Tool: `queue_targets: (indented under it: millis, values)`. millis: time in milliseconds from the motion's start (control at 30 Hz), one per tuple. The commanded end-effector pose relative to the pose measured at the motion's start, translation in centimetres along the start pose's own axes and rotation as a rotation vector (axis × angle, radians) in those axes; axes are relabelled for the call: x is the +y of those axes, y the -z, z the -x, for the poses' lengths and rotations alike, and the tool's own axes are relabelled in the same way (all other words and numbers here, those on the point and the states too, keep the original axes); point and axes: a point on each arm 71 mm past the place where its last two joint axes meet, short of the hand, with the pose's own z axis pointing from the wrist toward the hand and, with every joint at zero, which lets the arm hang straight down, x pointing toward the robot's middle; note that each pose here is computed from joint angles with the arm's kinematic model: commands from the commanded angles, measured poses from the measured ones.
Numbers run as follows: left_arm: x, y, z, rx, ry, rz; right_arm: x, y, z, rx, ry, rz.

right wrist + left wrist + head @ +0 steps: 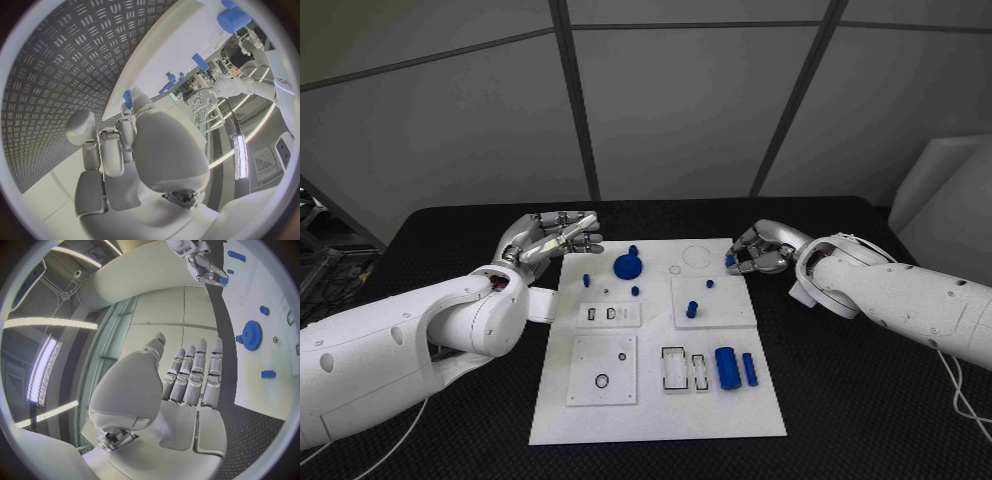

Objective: Assemble the parts on the task board

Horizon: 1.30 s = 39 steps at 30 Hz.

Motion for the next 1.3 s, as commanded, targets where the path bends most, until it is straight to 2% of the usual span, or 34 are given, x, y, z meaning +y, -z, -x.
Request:
queue_targets:
  millis: [33, 367, 533, 700, 800, 900, 1167, 1300]
  values:
    - [-0.14, -0.03, -0.16, 0.015, 0.0, -0.009, 0.2, 0.0, 0.1, -0.017, 0.007, 0.008]
    - [-0.13, -0.04, -0.13, 0.014, 0.0, -0.009, 0.7, 0.1, 0.4, -0.063, -0.011, 0.032]
    - [-0.1, -0.05, -0.07, 0.012, -0.001, -0.008, 1.5, 0.6, 0.6, -0.113, -0.026, 0.028]
    - [-0.07, -0.07, -0.03, 0.011, -0.001, -0.007, 2.8, 1.1, 0.4, -0.127, -0.043, 0.033]
    - [-0.06, -0.08, 0.01, 0.01, -0.002, -0.007, 4.0, 1.4, 0.1, -0.123, -0.048, 0.045]
    - [-0.03, -0.11, 0.1, 0.007, -0.003, -0.007, 6.2, 1.4, -0.7, -0.11, -0.043, 0.079]
    - [0.04, -0.24, 0.2, 0.003, -0.005, -0.006, 12.5, 0.7, -3.3, -0.094, 0.039, 0.218]
    - [0.05, -0.26, 0.11, 0.004, -0.004, -0.005, 15.0, 0.2, -4.4, -0.089, 0.084, 0.265]
